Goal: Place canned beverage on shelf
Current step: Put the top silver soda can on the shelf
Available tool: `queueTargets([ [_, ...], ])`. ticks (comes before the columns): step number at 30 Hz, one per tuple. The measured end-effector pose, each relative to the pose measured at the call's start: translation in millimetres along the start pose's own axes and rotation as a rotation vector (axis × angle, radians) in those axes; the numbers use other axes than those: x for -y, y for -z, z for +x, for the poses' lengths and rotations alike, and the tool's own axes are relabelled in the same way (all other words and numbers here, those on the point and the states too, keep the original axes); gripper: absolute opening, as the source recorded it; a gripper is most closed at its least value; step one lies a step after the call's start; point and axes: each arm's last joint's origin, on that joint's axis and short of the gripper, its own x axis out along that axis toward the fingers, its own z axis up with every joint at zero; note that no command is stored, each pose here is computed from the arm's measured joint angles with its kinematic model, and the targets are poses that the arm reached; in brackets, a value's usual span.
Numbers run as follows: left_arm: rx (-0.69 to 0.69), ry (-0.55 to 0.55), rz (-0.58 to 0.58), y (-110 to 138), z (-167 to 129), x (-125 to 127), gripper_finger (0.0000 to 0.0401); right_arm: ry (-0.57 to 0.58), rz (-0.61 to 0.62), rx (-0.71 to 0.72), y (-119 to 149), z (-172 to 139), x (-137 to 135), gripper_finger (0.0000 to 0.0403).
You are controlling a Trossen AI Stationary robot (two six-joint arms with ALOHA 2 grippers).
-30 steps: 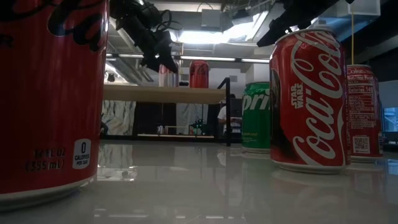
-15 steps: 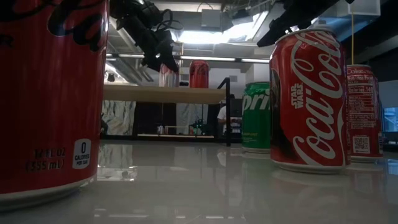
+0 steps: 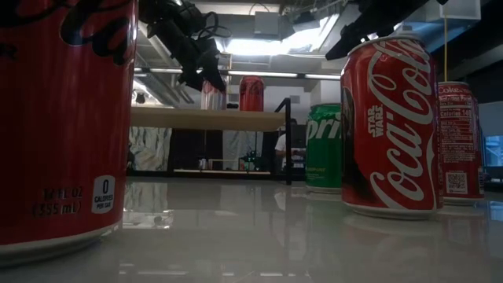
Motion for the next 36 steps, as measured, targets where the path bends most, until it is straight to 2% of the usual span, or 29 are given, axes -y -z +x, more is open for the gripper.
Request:
queueTargets([
  [31,0.004,-0.019,-0.006,-0.6,0.0,-0.6,0.0328,0.0,0.0,0.0,0.0,0.0,0.0,0.0386],
  [36,0.004,-0.022,-0.008,-0.5,0.0,-0.7,0.0348,0.0,0.002,-0.003,0.3,0.0,0.0,0.0386],
])
